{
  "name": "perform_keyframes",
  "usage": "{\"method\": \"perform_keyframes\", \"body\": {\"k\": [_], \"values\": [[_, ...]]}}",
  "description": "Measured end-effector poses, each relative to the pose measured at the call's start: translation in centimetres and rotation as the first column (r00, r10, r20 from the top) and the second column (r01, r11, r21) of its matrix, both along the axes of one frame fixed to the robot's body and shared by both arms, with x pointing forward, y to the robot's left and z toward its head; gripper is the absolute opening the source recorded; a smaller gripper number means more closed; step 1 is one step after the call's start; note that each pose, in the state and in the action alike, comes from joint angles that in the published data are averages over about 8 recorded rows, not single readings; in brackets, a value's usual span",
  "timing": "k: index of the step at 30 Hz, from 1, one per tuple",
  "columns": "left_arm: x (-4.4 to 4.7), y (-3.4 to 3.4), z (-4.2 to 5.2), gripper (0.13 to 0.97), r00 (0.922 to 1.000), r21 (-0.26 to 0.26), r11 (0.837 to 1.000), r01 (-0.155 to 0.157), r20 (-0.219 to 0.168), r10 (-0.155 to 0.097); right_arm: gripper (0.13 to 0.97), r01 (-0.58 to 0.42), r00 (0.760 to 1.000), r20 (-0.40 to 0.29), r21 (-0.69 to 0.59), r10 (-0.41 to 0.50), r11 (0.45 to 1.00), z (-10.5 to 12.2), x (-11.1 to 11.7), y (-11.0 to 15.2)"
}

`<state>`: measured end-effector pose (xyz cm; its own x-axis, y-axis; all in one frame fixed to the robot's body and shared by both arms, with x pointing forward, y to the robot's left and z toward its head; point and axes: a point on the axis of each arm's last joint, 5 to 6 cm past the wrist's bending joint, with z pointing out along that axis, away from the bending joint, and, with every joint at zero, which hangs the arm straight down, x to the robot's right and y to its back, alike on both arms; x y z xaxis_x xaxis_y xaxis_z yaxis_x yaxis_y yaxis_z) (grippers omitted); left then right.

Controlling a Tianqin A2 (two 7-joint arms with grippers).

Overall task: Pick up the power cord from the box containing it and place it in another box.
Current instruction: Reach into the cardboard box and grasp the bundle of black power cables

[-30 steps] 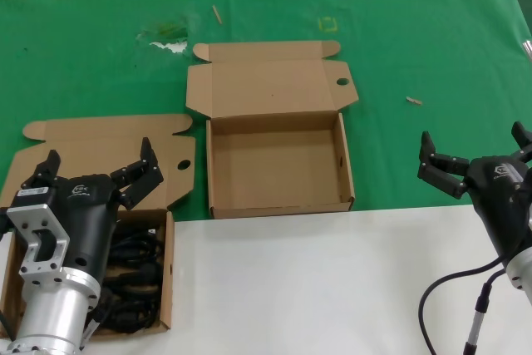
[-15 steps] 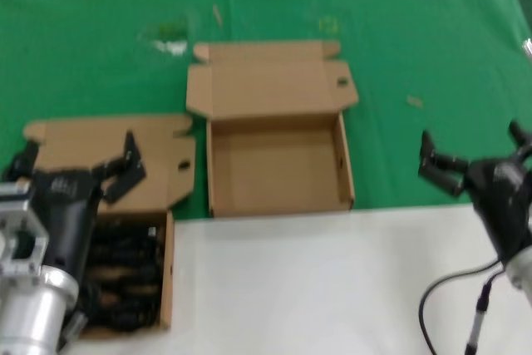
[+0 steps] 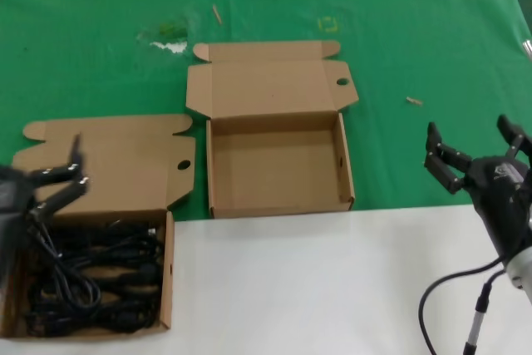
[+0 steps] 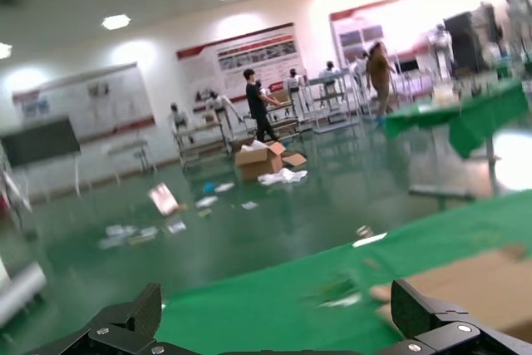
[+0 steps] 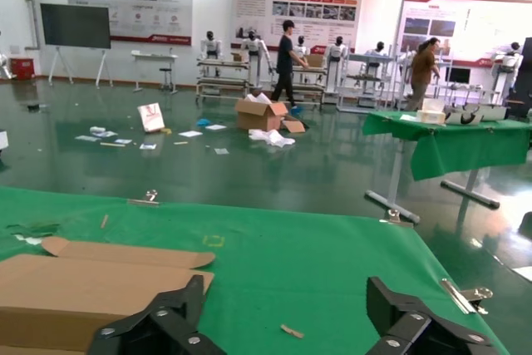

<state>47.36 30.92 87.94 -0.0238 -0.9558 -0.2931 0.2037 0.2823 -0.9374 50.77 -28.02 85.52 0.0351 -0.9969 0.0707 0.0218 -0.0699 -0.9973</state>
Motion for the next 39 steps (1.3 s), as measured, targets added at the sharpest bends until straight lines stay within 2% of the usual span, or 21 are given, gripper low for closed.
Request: {"method": "perform_keyframes", "body": {"k": [4, 7, 8, 10, 13, 15, 17, 20, 22, 24, 26, 28, 30, 32, 35, 37, 39], "values": [[-1.62, 3.15, -0.43, 0.966, 0.9990, 0.145, 0.989, -0.038, 0.029, 0.034, 0.641, 0.000, 1.000, 0.000, 0.000, 0.000, 1.000, 0.0, 0.0, 0.0], [-2.77, 4.90, -1.04, 0.966, 0.9972, 0.216, 0.974, -0.071, 0.040, 0.063, 0.641, 0.000, 1.000, 0.000, 0.000, 0.000, 1.000, 0.0, 0.0, 0.0], [-3.12, 5.32, -1.29, 0.966, 0.9966, 0.234, 0.969, -0.079, 0.040, 0.072, 0.641, 0.000, 1.000, 0.000, 0.000, 0.000, 1.000, 0.0, 0.0, 0.0], [-3.80, 5.92, -1.83, 0.966, 0.9957, 0.263, 0.961, -0.092, 0.034, 0.086, 0.587, 0.000, 1.000, 0.000, 0.000, 0.000, 1.000, 0.0, 0.0, 0.0], [-4.64, 6.27, -2.71, 0.966, 0.9944, 0.282, 0.954, -0.103, 0.007, 0.105, 0.505, 0.000, 1.000, 0.000, 0.000, 0.000, 1.000, 0.0, 0.0, 0.0], [-5.02, 6.15, -3.40, 0.966, 0.9919, 0.260, 0.959, -0.113, -0.027, 0.124, 0.451, 0.000, 1.000, 0.000, 0.000, 0.000, 1.000, 0.0, 0.0, 0.0], [-5.27, 5.80, -4.14, 0.966, 0.9864, 0.194, 0.972, -0.134, -0.069, 0.150, 0.424, 0.000, 1.000, 0.000, 0.000, 0.000, 1.000, 0.0, 0.0, 0.0], [-5.54, 4.98, -5.31, 0.966, 0.9723, 0.031, 0.982, -0.187, -0.136, 0.190, 0.363, 0.000, 1.000, 0.000, 0.000, 0.000, 1.000, 0.0, 0.0, 0.0], [-5.77, 4.38, -6.03, 0.966, 0.9611, -0.099, 0.968, -0.231, -0.178, 0.211, 0.323, 0.000, 1.000, 0.000, 0.000, 0.000, 1.000, 0.0, 0.0, 0.0], [-6.12, 3.84, -6.60, 0.966, 0.9511, -0.225, 0.936, -0.271, -0.212, 0.224, 0.282, 0.000, 1.000, 0.000, 0.000, 0.000, 1.000, 0.0, 0.0, 0.0], [-6.53, 3.40, -7.00, 0.966, 0.9438, -0.338, 0.892, -0.302, -0.238, 0.229, 0.262, 0.000, 1.000, 0.000, 0.000, 0.000, 1.000, 0.0, 0.0, 0.0], [-6.92, 3.07, -7.27, 0.966, 0.9404, -0.432, 0.843, -0.319, -0.255, 0.226, 0.238, 0.000, 1.000, 0.000, 0.000, 0.000, 1.000, 0.0, 0.0, 0.0], [-7.17, 2.78, -7.42, 0.966, 0.9420, -0.519, 0.792, -0.321, -0.262, 0.210, 0.214, 0.000, 1.000, 0.000, 0.000, 0.000, 1.000, 0.0, 0.0, 0.0], [-7.22, 2.46, -7.48, 0.966, 0.9483, -0.592, 0.746, -0.306, -0.260, 0.182, 0.190, 0.000, 1.000, 0.000, 0.000, 0.000, 1.000, 0.0, 0.0, 0.0], [-6.92, 1.81, -7.41, 0.966, 0.9616, -0.677, 0.689, -0.259, -0.248, 0.117, 0.167, 0.000, 1.000, 0.000, 0.000, 0.000, 1.000, 0.0, 0.0, 0.0], [-6.56, 1.26, -7.31, 0.966, 0.9685, -0.718, 0.660, -0.222, -0.240, 0.065, 0.159, 0.000, 1.000, 0.000, 0.000, 0.000, 1.000, 0.0, 0.0, 0.0], [-6.08, 0.61, -7.24, 0.966, 0.9717, -0.750, 0.635, -0.187, -0.236, 0.007, 0.152, 0.000, 1.000, 0.000, 0.000, 0.000, 1.000, 0.0, 0.0, 0.0]]}}
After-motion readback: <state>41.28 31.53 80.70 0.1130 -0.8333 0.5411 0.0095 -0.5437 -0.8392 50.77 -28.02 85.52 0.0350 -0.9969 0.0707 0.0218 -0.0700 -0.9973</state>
